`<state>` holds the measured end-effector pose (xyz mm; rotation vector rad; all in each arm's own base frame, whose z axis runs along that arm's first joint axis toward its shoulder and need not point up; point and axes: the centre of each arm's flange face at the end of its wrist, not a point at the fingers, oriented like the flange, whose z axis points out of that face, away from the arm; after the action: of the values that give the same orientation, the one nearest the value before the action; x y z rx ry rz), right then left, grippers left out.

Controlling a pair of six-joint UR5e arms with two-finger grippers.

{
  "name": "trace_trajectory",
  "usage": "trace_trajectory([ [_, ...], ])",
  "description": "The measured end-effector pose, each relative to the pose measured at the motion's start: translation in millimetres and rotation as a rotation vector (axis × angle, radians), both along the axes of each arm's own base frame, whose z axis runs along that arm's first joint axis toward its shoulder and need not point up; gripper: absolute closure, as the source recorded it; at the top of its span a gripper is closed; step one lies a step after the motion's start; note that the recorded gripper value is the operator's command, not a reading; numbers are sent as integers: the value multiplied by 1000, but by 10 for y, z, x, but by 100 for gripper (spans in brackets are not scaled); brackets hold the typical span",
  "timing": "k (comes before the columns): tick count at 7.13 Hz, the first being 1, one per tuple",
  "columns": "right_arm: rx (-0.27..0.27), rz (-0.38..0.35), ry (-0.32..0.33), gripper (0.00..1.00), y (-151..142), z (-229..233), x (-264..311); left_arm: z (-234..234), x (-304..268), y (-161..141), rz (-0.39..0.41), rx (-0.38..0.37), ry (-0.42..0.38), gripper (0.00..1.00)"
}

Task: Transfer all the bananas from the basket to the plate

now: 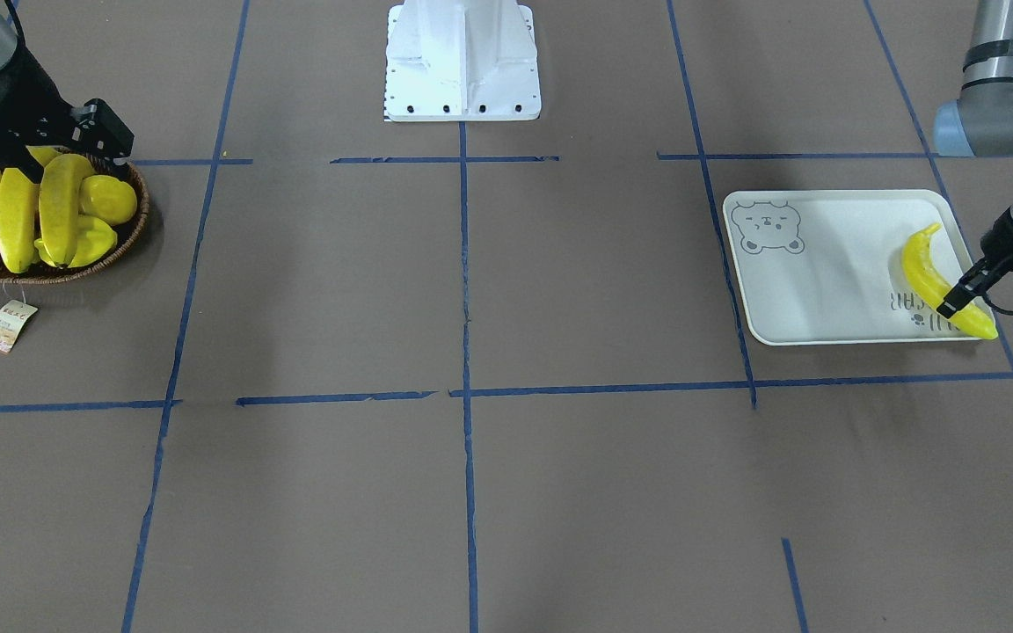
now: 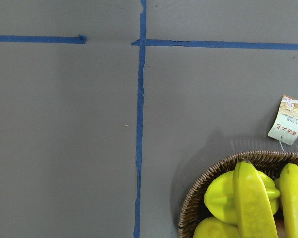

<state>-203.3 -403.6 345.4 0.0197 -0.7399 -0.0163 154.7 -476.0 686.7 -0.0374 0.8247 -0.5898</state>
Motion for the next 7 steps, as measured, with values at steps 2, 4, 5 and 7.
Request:
trace_trajectory([
  [2, -1, 9, 1, 0, -19, 23, 68, -112, -78, 37, 118, 68, 76, 0],
  [4, 27, -38, 33, 0, 21, 267, 301, -330, -309, -17, 219, 207, 121, 0],
  [5, 44, -72, 55, 0, 117, 443, 502, -440, -325, -20, 271, 270, 137, 0],
  [7, 47, -85, 76, 0, 357, 618, 776, -726, -307, -12, 319, 339, 182, 0],
])
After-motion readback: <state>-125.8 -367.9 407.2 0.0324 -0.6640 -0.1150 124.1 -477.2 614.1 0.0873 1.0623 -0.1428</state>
